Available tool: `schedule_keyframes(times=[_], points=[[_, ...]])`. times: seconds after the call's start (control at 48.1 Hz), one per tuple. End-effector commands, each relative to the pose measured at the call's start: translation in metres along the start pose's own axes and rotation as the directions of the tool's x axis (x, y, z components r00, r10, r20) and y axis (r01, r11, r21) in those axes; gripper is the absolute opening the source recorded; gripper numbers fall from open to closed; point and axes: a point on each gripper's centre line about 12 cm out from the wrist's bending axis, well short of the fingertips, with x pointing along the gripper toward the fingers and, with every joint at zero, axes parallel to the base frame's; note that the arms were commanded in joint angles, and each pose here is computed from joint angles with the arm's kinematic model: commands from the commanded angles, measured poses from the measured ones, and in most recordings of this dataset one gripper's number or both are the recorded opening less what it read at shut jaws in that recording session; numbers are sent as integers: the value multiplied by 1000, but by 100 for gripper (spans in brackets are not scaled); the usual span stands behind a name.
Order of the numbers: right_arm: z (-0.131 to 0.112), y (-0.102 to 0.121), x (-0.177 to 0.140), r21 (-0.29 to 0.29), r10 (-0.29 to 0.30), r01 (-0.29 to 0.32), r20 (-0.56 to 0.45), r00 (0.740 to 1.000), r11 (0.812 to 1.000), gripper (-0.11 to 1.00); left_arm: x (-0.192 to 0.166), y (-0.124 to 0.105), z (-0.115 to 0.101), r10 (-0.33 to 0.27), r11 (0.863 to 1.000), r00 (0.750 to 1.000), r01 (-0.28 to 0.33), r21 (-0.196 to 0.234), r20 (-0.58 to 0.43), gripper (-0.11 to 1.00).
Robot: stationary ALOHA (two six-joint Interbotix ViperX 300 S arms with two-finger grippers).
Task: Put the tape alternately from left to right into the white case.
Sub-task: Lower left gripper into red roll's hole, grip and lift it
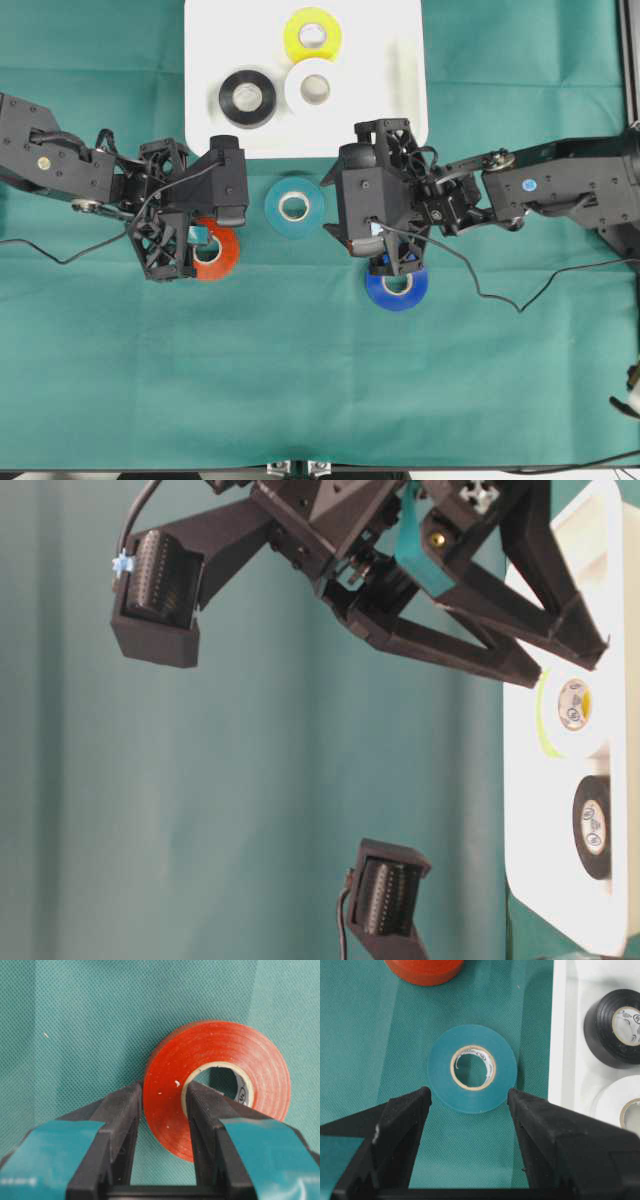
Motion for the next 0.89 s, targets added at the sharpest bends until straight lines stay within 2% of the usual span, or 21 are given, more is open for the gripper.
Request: schedule_keyframes(times=[0.0,0.146,0.374,0.478,0.665,0.873], points=[[7,1,-4,-2,6,-6,25,1000,1000,71,-11,-4,14,-11,1000,999,11,5,51,-4],[7,1,-4,-1,5,-5,25,1000,1000,71,-30,-7,25,-20,1000,996,19,15,83,-4],[7,1,-4,-1,5,-5,25,1000,1000,71,-70,-8,47,-25,995,991,11,104,131,-4],[8,1,-4,-3,5,-5,27,1000,1000,71,-82,-2,56,-15,993,990,-2,115,142,-4],[8,1,-4,-3,5,-5,27,1000,1000,71,-81,20,61,22,996,991,-33,86,130,-4],[8,1,-4,-4,6,-6,28,1000,1000,71,-81,63,68,87,995,986,-94,43,143,-4]])
